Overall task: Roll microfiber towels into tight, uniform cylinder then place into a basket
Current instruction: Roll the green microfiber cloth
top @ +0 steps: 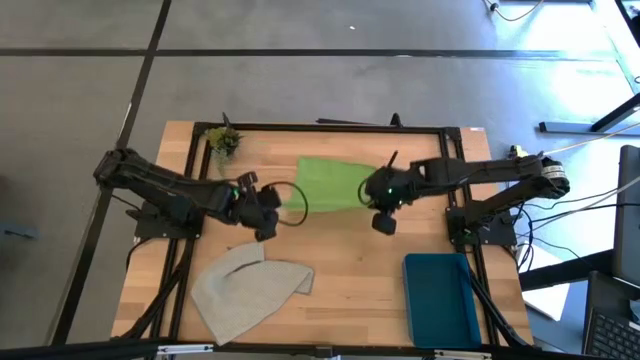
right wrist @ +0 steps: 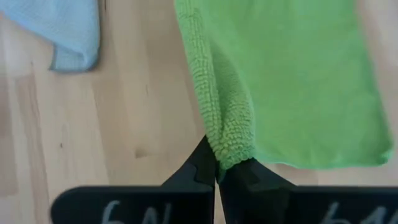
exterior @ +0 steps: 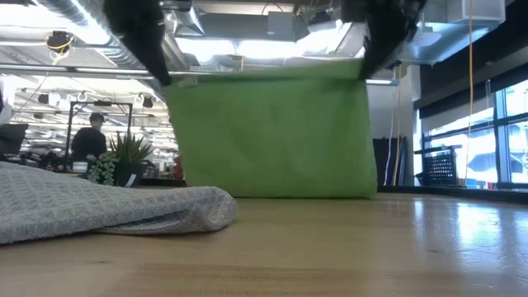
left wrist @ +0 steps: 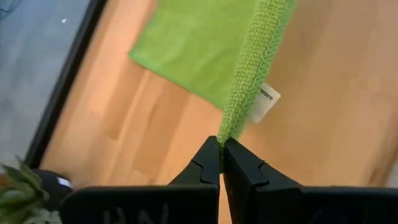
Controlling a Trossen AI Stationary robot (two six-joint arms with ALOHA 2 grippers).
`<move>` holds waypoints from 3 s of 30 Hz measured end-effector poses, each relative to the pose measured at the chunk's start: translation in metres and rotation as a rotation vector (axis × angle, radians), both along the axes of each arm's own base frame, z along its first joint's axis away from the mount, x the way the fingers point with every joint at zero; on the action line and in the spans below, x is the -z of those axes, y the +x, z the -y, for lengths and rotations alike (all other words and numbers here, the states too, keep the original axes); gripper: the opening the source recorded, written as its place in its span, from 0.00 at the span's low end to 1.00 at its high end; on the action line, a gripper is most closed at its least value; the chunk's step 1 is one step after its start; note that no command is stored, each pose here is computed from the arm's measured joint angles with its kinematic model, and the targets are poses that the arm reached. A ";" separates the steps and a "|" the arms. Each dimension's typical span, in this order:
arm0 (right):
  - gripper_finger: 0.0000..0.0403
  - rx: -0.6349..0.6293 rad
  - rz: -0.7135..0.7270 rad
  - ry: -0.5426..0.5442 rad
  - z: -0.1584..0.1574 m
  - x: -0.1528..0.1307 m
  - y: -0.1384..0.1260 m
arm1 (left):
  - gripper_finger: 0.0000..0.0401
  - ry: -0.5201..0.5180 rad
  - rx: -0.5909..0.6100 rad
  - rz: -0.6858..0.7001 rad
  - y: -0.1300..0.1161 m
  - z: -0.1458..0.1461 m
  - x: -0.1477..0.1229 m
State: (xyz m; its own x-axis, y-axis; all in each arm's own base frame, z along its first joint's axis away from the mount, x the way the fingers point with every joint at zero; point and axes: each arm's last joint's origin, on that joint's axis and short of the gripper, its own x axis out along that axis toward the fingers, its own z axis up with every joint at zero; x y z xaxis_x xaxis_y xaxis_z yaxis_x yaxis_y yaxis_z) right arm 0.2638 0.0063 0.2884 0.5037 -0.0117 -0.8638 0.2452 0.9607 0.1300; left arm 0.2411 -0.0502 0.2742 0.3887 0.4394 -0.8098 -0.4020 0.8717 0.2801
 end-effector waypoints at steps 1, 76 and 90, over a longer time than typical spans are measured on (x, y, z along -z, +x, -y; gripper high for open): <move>0.02 0.003 -0.007 0.011 -0.004 0.009 -0.001 | 0.00 -0.007 0.001 0.006 -0.001 0.004 0.003; 0.02 0.455 -0.018 -0.339 0.060 0.114 -0.030 | 0.00 0.137 -0.125 0.193 0.048 -0.125 0.109; 0.02 0.488 -0.025 -0.356 0.071 0.114 -0.033 | 0.00 0.169 -0.163 0.213 0.057 -0.144 0.128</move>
State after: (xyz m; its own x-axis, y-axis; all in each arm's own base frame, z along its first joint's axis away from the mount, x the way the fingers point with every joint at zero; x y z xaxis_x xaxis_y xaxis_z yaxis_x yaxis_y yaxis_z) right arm 0.2312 -0.0649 0.1746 0.3469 -0.5267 -0.7760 0.6671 0.7202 -0.1906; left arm 0.2982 0.0940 0.1467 0.4550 0.6314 -0.6280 -0.5975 0.7393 0.3104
